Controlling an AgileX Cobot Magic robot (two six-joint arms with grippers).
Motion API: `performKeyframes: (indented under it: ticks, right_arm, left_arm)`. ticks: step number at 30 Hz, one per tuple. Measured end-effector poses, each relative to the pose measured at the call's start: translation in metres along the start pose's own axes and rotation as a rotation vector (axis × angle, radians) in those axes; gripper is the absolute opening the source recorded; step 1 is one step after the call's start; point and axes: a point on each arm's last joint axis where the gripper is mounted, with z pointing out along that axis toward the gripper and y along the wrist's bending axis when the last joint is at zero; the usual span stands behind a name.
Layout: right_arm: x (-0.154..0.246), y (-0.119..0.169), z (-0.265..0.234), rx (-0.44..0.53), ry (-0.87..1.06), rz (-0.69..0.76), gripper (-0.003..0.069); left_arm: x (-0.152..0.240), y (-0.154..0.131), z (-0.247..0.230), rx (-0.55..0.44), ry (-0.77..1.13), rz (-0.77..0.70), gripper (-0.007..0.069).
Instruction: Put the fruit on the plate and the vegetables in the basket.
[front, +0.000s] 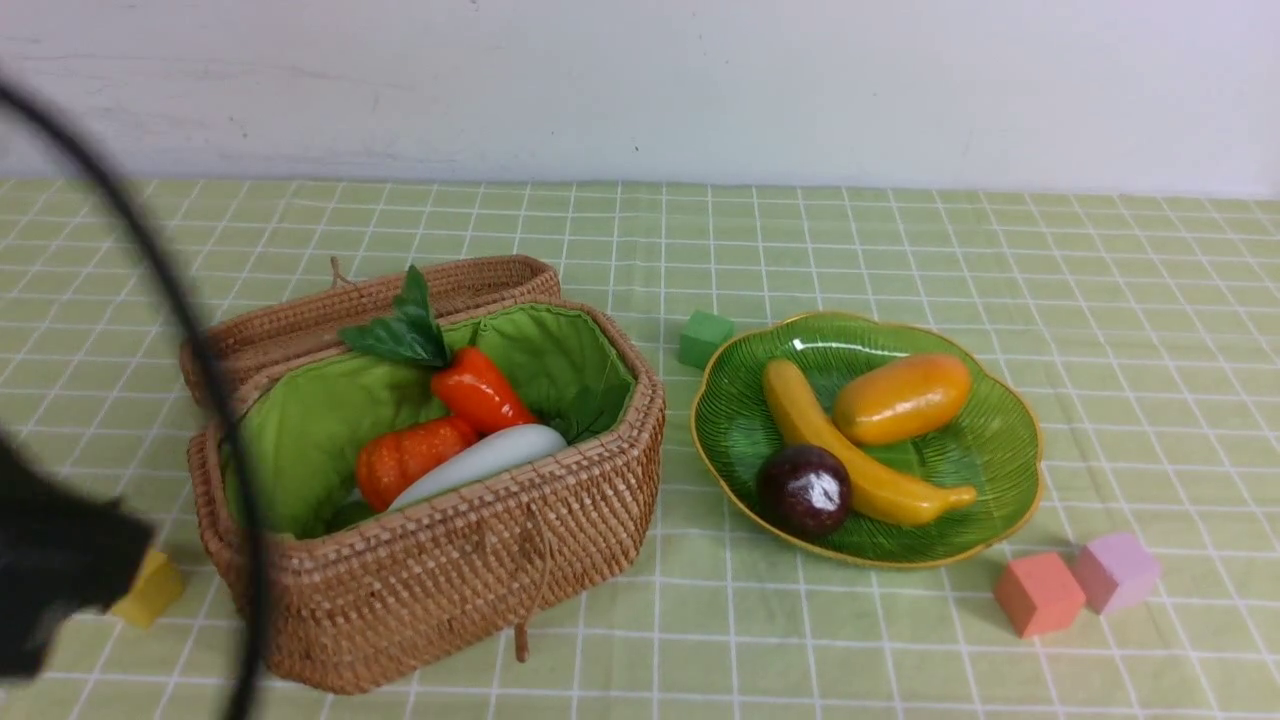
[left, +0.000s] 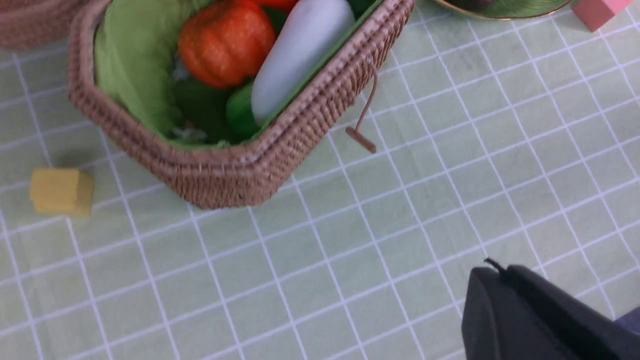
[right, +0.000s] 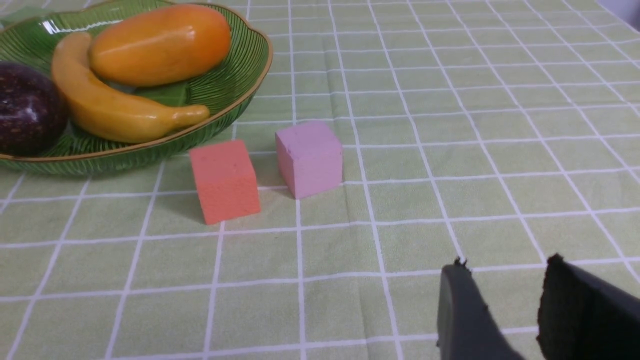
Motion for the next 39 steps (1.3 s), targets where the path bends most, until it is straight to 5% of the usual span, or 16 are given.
performKeyframes:
  ticks: [9,15,29,39]
  right_arm:
    - [0.000,0.000,0.000,0.000,0.000,0.000,0.0240]
    - [0.000,0.000,0.000,0.001,0.000,0.000,0.0240]
    - [0.000,0.000,0.000,0.001,0.000,0.000,0.0240]
    - [0.000,0.000,0.000,0.001,0.000,0.000,0.0240]
  left_arm:
    - [0.128,0.047,-0.032,0.115,-0.201,-0.174,-0.0013]
    - [0.134,0.042,-0.004,0.117,-0.072,-0.166,-0.0013]
    - [0.120,0.036,-0.004,0.193,-0.200,-0.172,-0.0013]
    - [0.119,0.056,0.020,-0.042,-0.673,-0.235,-0.0013]
